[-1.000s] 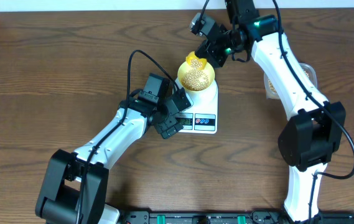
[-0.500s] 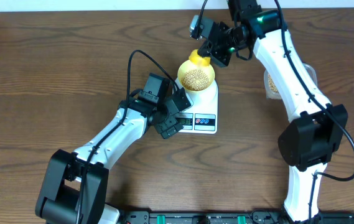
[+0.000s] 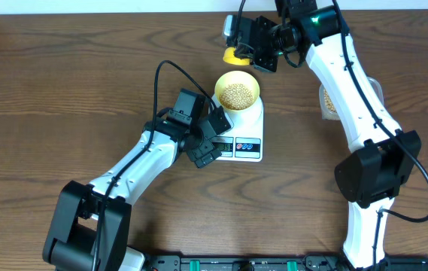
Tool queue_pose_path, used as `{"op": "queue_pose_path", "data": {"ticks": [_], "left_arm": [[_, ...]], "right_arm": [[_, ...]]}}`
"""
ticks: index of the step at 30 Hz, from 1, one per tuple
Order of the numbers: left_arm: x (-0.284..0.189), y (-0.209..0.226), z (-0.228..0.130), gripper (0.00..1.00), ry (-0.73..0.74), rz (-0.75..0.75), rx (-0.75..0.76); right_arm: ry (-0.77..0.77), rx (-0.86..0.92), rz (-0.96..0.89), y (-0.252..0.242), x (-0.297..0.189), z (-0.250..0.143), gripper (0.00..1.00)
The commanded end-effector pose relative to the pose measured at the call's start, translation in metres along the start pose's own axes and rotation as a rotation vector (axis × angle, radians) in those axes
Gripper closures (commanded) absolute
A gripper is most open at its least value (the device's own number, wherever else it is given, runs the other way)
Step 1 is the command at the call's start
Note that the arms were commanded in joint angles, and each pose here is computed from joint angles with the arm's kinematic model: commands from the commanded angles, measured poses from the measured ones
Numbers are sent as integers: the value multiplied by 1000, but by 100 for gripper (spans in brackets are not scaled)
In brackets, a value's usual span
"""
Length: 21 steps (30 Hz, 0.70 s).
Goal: Scoop item into bowl and weigh 50g on scale
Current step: 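Lift the empty scoop away from the bowl with the right gripper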
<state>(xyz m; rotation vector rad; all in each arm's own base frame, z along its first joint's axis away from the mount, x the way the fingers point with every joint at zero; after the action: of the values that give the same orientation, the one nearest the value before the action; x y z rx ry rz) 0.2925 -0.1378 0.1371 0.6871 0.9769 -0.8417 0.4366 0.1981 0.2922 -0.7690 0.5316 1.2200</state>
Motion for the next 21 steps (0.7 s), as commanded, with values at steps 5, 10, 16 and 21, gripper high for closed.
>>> {"op": "queue_pose_path", "data": {"ticks": [5, 10, 16, 21], "left_arm": [[4, -1, -3, 2, 23, -3, -7], [4, -1, -3, 2, 23, -3, -7], [4, 0, -2, 2, 13, 3, -5], [4, 0, -2, 2, 13, 3, -5]], "right_arm": [[-32, -70, -23, 4, -14, 18, 98], [-31, -69, -21, 4, -14, 17, 99], [-30, -67, -20, 4, -14, 17, 99], [-6, -69, -41, 2, -14, 16, 99]]}}
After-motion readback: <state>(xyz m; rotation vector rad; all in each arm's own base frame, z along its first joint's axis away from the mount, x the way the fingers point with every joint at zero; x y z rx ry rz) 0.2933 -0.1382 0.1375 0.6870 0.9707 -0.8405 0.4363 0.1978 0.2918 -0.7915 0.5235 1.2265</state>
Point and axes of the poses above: each gripper's point midway between its finger pads, its own x axis out along the fingers, its own y axis along the line the jaws close on, z = x × y, the point moved 10 cm from there along -x, back along the fingers, and after that the axes turned 1 degree about -x, right-handed, at the moved point
